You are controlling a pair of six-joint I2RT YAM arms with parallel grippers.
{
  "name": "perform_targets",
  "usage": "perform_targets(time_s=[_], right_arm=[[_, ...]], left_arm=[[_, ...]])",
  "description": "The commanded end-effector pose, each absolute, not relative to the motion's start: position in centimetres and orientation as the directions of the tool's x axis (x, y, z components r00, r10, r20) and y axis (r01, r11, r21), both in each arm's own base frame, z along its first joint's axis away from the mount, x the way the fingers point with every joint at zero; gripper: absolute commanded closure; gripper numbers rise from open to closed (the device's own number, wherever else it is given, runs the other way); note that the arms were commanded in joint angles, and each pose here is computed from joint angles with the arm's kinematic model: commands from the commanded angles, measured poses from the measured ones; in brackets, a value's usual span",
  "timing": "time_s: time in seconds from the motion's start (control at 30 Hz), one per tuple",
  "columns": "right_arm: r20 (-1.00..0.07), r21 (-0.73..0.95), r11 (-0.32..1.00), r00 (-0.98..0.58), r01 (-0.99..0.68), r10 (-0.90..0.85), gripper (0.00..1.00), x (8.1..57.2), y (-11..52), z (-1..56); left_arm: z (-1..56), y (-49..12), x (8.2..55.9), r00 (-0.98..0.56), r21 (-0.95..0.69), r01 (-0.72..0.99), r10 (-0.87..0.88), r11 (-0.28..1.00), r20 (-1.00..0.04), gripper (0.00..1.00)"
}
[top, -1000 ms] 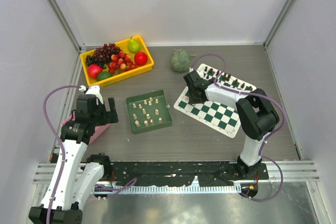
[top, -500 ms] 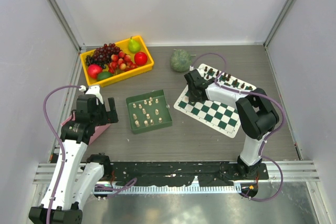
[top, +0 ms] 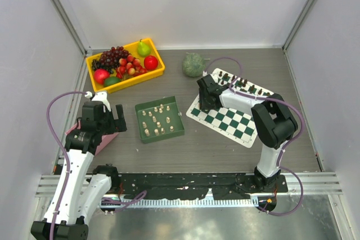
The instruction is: Set up the chess pieces on the board
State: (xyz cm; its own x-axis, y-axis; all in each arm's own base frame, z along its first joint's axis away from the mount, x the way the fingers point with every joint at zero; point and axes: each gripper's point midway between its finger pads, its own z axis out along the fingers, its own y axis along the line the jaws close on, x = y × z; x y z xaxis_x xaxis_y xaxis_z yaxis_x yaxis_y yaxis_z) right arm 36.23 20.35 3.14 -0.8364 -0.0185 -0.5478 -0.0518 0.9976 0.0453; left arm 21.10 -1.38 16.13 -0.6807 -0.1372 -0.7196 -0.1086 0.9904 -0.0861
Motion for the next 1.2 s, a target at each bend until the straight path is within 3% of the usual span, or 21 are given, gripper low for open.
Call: perform_targets(time_s=[0.0,0.27,0.5,0.83,1.17], right_arm=[[-0.622,0.079,0.995,-0.783,-0.064,-0.001,0.51,37.5,20.8,7.7],[-0.722,0.172,0.976,-0.691,-0.131,0.034,0.46,37.1,22.0,15.7],[-0.739,0.284,0.906,-0.674,-0.315,-0.002,0.5,34.8,29.8,19.5],[-0.675,0.258,0.839,-0.71,-0.479,-0.198,0.58,32.6,40.0,15.4],[-0.648,0.112,0.878,-0.704,-0.465,-0.29,0.63,35.0,40.5,11.0]], left_arm=[[17.1,-1.2,21.5,-0.657,-0.081,-0.107,-0.131,0.991,-0.743,0.0],[17.2,-1.1,21.5,-0.655,-0.081,-0.108,-0.133,0.991,-0.744,0.0],[17.3,-1.2,21.5,-0.651,-0.082,-0.106,-0.132,0.991,-0.748,0.0],[17.4,-1.1,21.4,-0.644,-0.083,-0.109,-0.134,0.991,-0.754,0.0],[17.5,-1.1,21.4,-0.643,-0.086,-0.108,-0.135,0.99,-0.754,0.0]])
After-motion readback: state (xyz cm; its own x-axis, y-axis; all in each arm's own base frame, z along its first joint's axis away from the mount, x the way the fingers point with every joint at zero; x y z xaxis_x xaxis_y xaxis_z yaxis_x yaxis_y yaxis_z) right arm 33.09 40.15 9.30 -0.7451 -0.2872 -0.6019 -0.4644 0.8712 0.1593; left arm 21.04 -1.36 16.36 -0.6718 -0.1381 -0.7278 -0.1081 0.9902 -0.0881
